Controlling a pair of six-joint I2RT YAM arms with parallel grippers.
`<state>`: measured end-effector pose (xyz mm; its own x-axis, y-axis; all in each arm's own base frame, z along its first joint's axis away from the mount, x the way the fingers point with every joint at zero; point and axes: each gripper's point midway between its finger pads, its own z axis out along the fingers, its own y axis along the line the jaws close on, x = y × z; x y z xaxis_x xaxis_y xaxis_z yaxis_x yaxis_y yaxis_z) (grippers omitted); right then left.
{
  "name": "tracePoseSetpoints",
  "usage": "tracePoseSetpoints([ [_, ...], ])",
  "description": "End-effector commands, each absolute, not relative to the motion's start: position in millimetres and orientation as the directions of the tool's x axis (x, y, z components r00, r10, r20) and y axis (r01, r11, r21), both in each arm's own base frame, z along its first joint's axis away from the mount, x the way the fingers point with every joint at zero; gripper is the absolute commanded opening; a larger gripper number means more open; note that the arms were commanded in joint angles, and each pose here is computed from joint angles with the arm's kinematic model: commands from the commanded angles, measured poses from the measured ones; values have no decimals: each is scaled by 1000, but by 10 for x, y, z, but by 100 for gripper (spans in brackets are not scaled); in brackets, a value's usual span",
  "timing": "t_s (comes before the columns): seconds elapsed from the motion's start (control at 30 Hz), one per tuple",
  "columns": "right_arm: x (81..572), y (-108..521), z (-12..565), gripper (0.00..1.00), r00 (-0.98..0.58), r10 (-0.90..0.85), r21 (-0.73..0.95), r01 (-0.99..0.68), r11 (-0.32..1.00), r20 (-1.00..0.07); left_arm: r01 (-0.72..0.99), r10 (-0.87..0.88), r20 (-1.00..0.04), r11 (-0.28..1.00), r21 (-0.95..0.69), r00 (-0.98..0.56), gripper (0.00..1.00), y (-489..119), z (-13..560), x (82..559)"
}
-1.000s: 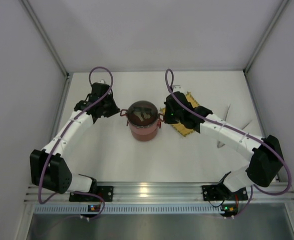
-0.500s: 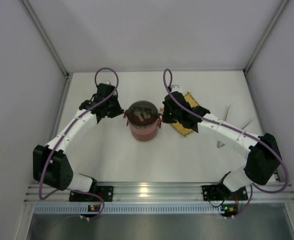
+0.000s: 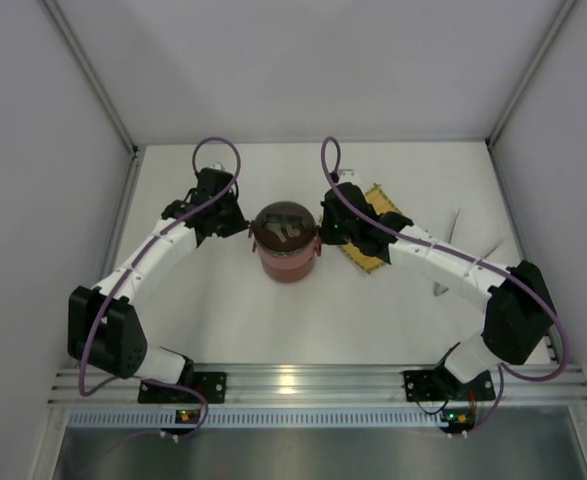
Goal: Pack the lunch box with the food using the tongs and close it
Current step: Close the fastener on the packing box.
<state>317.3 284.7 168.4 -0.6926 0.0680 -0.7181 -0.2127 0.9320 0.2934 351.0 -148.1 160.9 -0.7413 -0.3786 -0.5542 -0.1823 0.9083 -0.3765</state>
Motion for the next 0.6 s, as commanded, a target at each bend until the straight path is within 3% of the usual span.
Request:
tracePoseSetpoints([
  [0.0, 3206, 3032, 1719, 0, -683, 78, 318, -234, 919, -726, -171, -389, -564, 900, -400, -728, 20, -1555, 1602, 3586],
  [0.57, 3187, 3095, 1587, 0, -700, 70, 320, -234, 918, -710, -150, -370, -552, 903, -402, -747, 18, -1685, 1502, 3505],
])
